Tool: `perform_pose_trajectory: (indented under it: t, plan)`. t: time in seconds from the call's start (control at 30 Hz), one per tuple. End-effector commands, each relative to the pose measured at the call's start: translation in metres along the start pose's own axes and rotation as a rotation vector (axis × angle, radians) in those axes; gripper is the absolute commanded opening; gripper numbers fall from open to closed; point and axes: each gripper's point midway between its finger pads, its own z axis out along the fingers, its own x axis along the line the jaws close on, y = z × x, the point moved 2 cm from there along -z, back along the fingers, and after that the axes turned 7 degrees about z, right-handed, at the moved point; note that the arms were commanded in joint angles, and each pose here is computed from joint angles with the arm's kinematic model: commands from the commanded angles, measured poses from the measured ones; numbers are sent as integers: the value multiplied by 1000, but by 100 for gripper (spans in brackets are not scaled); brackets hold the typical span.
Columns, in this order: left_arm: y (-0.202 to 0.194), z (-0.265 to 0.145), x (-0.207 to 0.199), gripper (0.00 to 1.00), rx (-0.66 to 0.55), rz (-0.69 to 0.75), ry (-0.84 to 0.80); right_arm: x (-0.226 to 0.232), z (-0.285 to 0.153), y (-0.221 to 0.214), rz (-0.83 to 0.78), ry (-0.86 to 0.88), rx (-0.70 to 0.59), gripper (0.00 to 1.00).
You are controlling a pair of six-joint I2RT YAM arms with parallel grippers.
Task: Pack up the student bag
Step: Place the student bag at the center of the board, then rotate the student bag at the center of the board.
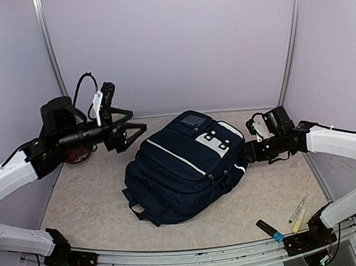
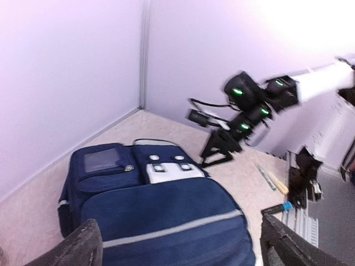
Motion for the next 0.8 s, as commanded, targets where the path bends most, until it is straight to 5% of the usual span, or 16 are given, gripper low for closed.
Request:
perform_pose_trajectory:
  t: [0.0,0.1,0.23,0.43,0.63,0.77]
  plan:
    - [-40,39,133,86,103,-302,212,1,16,-25,96,99,-11,57]
    - [-119,68,194,68,275,-502,321,13,37,-24,141,204,-20,57]
    - [-176,91,177,66,411,-506,312,18,62,3,90,207,-47,57]
    - [-183,79,118,67,484,-429,297,35,105,68,-17,244,-79,55]
    - [-177,72,8,67,510,-398,5,43,121,124,-33,323,-105,50]
    - [-158,48,19,70,554,-291,147,36,106,135,-63,258,-126,50]
